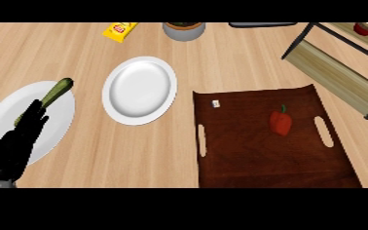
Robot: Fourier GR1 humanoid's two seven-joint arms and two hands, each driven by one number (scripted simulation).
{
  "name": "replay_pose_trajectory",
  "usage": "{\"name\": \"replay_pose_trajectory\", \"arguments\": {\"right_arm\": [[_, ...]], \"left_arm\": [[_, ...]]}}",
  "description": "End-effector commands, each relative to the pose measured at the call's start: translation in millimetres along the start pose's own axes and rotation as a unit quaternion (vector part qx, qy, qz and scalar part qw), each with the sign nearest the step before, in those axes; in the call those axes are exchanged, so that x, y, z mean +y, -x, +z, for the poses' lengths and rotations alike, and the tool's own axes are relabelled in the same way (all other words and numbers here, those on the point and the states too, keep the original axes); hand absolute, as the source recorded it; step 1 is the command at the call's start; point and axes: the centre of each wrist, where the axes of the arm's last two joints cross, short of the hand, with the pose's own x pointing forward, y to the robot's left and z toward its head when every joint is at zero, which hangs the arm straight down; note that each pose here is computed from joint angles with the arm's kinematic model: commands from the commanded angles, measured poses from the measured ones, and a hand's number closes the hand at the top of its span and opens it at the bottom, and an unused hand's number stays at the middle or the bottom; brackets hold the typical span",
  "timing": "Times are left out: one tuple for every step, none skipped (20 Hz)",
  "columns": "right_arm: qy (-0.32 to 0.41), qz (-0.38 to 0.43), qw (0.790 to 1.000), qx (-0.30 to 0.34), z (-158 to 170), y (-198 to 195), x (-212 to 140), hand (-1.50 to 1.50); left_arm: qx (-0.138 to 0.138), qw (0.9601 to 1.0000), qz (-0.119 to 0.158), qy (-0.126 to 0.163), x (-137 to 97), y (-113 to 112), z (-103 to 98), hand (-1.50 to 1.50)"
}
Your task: Pick the cupcake from the tray and place it in the tiered shelf
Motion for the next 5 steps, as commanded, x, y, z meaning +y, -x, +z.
{"name": "replay_pose_trajectory", "arguments": {"right_arm": [[-0.008, 0.017, 1.0, -0.002, 20.7, 6.9, -68.2, -1.5], [-0.008, 0.018, 1.0, 0.001, 26.1, 18.7, -75.5, -1.5], [-0.006, 0.025, 1.0, -0.003, 38.1, 10.4, -89.8, -1.5], [-0.004, 0.023, 1.0, -0.001, 35.7, 16.9, -107.6, -1.5], [0.0, 0.016, 1.0, -0.003, 46.1, 26.1, -113.9, -1.5]], "left_arm": [[0.005, 0.9997, 0.009, -0.02, 17.7, 7.2, 10.0, 0.0], [0.012, 0.9998, 0.008, -0.011, 5.3, 16.1, 13.2, 0.0], [0.008, 0.9999, 0.006, -0.011, 8.5, 11.3, 9.2, 0.0], [0.004, 0.9999, 0.007, -0.011, 0.1, 13.4, 10.0, 0.0], [0.006, 0.9999, 0.002, -0.013, 8.0, 13.8, 13.8, 0.0]]}}
